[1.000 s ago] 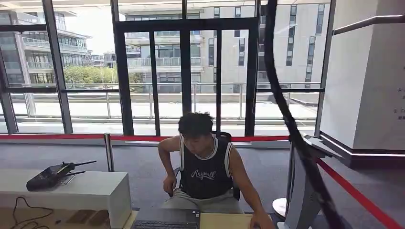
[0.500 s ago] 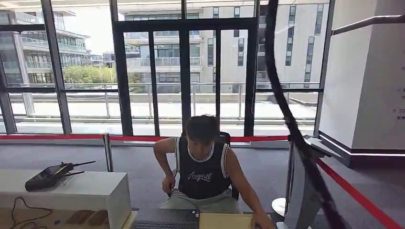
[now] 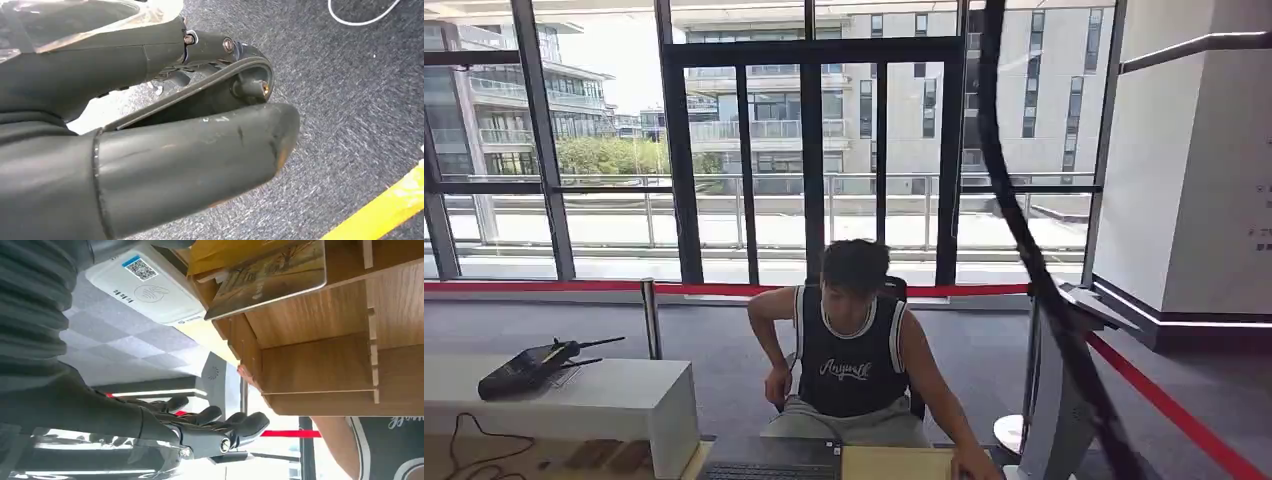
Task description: Pass the card to the sensor for recognition and then transmit it.
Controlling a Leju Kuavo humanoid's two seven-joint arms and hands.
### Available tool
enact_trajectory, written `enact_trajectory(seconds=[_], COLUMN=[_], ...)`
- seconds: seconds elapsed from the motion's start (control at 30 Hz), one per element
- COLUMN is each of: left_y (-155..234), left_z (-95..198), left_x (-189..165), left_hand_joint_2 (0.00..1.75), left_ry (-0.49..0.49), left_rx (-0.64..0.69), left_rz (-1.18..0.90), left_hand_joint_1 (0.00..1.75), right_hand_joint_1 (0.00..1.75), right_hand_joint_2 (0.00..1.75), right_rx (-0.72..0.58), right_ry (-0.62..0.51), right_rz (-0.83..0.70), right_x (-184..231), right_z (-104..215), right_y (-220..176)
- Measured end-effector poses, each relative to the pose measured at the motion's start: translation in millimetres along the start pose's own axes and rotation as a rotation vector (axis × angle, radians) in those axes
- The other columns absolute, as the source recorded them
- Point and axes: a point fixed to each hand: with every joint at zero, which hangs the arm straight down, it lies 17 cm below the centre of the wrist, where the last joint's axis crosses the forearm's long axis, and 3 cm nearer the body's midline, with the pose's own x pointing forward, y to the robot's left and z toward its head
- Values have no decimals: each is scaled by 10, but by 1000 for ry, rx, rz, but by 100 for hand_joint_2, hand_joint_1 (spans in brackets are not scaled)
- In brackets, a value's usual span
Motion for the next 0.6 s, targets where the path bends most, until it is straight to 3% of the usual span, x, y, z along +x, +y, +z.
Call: enact_trajectory(seconds=[0.6], left_y=[-54], left_z=[15], left_x=[22], left_hand_joint_2=[0], left_ry=[-5], left_rx=[-12], left_rz=[-12], left_hand_joint_1=[0], right_hand_joint_1=[0], right_hand_joint_2=[175], right_rx=[-5], right_ry=[-23], right_rz=[-9], right_x=[46], right_z=[19], right_y=[10])
